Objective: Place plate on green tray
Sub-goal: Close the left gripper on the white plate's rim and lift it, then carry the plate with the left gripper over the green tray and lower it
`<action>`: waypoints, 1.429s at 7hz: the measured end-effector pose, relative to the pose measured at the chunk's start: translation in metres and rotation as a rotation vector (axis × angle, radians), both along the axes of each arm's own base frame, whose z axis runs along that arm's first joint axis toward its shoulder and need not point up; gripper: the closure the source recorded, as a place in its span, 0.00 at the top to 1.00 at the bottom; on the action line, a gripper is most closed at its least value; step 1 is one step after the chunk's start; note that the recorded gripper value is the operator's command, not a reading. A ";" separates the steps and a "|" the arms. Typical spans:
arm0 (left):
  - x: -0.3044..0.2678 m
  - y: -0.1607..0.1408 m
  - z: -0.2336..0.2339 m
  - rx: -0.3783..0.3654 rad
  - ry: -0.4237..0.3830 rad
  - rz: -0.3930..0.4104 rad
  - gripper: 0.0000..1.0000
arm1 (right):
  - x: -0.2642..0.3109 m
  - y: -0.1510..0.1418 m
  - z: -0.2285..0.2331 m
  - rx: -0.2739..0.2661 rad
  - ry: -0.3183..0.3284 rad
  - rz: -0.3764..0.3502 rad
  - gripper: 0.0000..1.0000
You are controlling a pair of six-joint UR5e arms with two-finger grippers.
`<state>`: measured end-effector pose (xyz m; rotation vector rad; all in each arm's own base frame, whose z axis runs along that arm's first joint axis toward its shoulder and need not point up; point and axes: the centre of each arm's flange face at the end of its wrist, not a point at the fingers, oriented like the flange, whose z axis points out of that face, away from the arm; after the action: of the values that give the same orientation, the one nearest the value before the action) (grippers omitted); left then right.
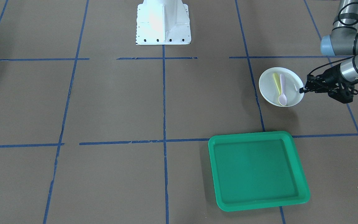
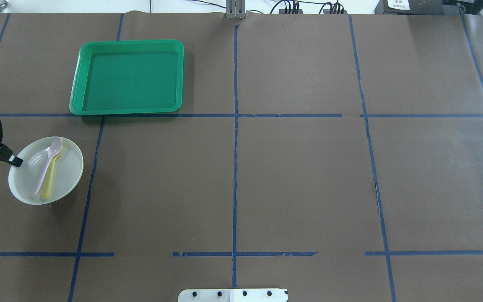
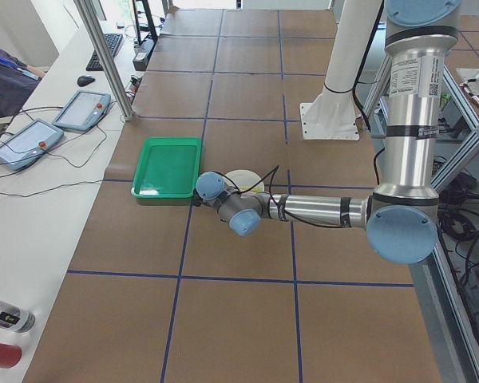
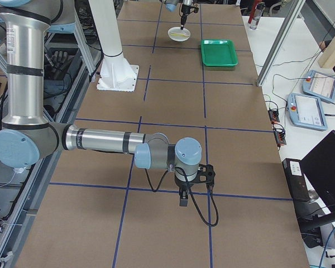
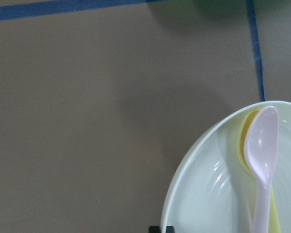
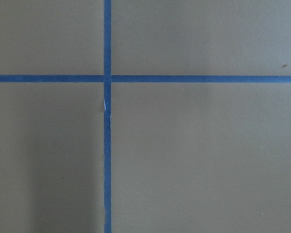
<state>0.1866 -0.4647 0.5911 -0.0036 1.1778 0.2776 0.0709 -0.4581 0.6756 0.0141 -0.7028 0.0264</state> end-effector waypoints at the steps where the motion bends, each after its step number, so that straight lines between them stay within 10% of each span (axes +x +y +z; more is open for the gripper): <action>1: -0.006 -0.006 -0.002 -0.027 0.000 -0.010 0.00 | 0.000 0.000 0.000 0.000 0.000 0.000 1.00; 6: 0.050 -0.169 -0.113 -0.282 -0.100 -0.196 0.00 | 0.000 0.000 0.000 0.000 0.000 0.000 1.00; 10: 0.116 -0.209 -0.113 -0.447 -0.029 -0.530 0.00 | 0.000 0.000 0.000 0.000 0.000 0.000 1.00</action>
<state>0.3028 -0.6738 0.4776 -0.0847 1.1478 -0.4528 0.0709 -0.4582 0.6756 0.0143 -0.7028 0.0259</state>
